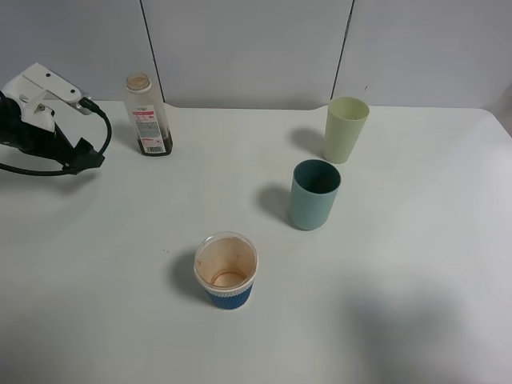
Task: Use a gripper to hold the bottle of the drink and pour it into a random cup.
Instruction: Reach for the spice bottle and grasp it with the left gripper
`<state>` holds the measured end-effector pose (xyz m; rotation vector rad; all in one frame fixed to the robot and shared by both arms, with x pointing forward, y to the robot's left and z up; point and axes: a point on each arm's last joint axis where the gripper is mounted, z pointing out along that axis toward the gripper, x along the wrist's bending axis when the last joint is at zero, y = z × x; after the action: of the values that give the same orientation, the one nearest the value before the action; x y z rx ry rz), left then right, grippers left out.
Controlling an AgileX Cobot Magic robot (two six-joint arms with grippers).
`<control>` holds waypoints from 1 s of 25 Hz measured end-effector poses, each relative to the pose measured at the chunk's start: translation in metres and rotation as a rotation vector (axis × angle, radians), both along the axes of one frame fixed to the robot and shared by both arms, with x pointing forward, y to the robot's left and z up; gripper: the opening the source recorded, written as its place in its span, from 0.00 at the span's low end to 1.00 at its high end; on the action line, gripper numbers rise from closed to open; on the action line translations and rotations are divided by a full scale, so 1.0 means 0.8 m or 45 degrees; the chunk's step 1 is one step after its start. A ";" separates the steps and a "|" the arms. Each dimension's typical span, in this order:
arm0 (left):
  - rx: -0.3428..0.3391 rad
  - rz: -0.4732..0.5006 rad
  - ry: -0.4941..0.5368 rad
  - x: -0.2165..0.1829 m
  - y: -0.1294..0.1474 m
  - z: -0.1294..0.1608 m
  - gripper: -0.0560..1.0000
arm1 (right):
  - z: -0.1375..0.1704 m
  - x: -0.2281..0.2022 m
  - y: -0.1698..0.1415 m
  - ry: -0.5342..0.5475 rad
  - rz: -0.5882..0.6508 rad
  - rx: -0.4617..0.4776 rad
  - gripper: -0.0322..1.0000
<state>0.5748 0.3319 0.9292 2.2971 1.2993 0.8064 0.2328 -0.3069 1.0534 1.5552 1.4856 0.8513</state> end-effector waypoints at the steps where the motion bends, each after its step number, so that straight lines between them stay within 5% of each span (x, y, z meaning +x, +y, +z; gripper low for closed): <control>1: 0.020 0.000 -0.010 0.002 0.002 0.001 0.98 | 0.000 0.000 0.000 0.000 0.000 0.000 0.99; 8: 0.055 0.046 -0.043 0.016 0.008 0.001 0.98 | 0.000 0.000 0.000 0.000 0.000 0.000 0.99; 14: -0.096 0.101 -0.029 0.019 0.019 -0.001 0.98 | 0.000 0.000 0.000 0.000 0.000 0.000 0.99; 20: -0.200 -0.146 -0.173 0.023 0.017 0.008 0.98 | 0.000 0.000 0.000 0.000 0.000 0.000 0.99; 25: -0.130 -0.378 -0.281 0.027 0.011 0.007 0.98 | 0.000 0.000 0.000 0.000 0.000 0.000 0.99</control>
<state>0.5963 0.3408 0.9351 2.1790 0.8585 0.8404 0.2328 -0.3069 1.0534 1.5552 1.4856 0.8513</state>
